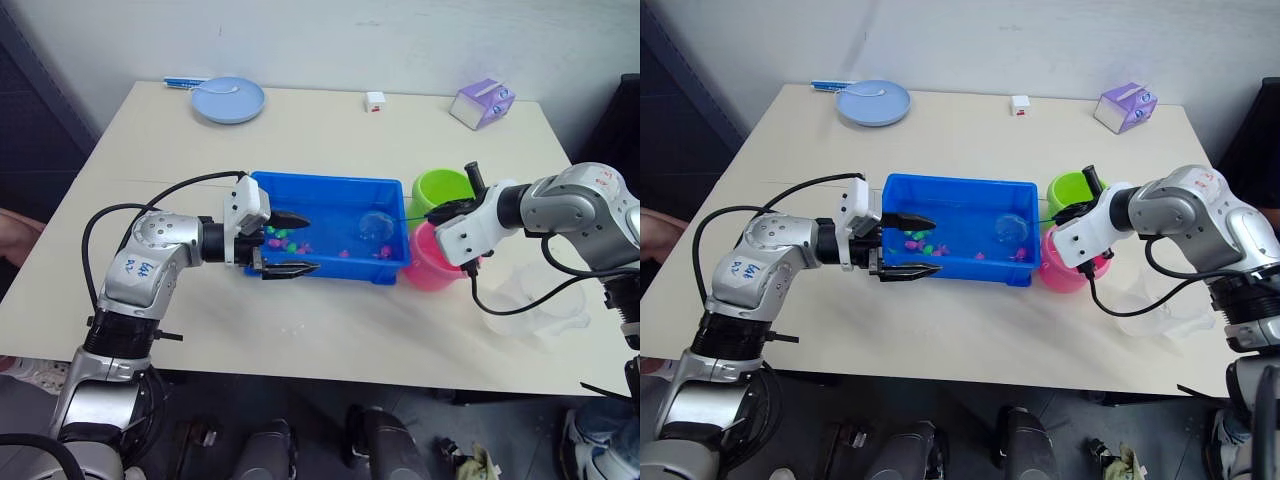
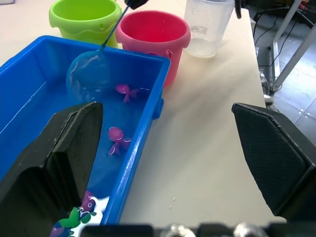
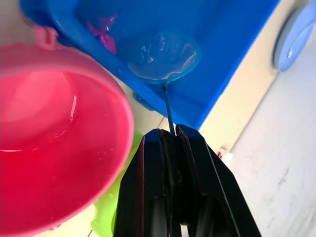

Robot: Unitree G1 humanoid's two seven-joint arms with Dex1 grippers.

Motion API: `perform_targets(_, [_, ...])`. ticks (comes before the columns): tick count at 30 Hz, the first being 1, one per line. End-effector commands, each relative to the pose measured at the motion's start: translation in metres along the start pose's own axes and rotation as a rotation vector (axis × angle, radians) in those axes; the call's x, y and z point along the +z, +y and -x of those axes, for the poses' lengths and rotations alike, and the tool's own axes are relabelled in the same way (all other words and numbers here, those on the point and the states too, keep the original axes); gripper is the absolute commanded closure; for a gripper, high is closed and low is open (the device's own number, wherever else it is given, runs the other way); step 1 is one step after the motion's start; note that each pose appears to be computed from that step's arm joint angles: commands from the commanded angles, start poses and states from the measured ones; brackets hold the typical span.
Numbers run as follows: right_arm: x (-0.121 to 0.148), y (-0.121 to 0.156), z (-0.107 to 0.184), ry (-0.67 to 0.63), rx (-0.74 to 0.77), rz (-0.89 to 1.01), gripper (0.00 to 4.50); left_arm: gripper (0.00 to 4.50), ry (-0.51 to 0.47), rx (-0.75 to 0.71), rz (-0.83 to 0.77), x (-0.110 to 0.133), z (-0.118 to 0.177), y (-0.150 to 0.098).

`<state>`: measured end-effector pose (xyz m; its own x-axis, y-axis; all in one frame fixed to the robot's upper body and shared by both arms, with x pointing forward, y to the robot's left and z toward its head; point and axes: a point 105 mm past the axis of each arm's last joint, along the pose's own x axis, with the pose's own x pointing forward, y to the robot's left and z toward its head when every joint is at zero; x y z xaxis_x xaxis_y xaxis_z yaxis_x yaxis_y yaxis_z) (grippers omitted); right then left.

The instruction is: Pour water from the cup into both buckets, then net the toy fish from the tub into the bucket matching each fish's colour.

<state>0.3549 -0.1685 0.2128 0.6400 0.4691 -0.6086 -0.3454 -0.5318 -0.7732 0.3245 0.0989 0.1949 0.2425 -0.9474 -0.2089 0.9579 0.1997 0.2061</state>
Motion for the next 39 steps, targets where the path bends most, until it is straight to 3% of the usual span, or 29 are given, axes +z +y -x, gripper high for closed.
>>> perform_targets(1, [0.002, -0.009, 0.012, 0.001, -0.034, -0.006, 3.70, 0.00, -0.023, -0.008, -0.054, 0.012, -0.001, 0.000])
perform_targets(5, [0.010, -0.017, 0.012, -0.037, -0.076, -0.056, 3.70, 0.00, -0.025, -0.009, -0.058, 0.012, -0.001, 0.001])
perform_targets(9, [0.002, -0.021, 0.017, 0.012, -0.084, -0.033, 3.70, 0.00, -0.030, -0.016, -0.063, 0.013, -0.002, 0.001])
perform_targets(14, [-0.002, -0.011, 0.019, 0.029, -0.009, -0.012, 3.70, 0.00, -0.023, -0.024, -0.070, 0.012, -0.002, 0.000])
perform_targets(24, [0.018, 0.004, 0.018, -0.045, 0.088, -0.048, 3.70, 0.00, -0.034, -0.028, -0.066, 0.014, -0.003, -0.001])
perform_targets(29, [0.025, 0.003, 0.019, -0.104, 0.080, -0.178, 3.70, 0.00, -0.037, -0.030, -0.065, 0.014, -0.003, -0.002])
perform_targets(39, [0.009, 0.018, 0.013, -0.095, 0.066, -0.335, 3.70, 0.00, -0.033, -0.032, -0.065, 0.015, -0.001, -0.003])
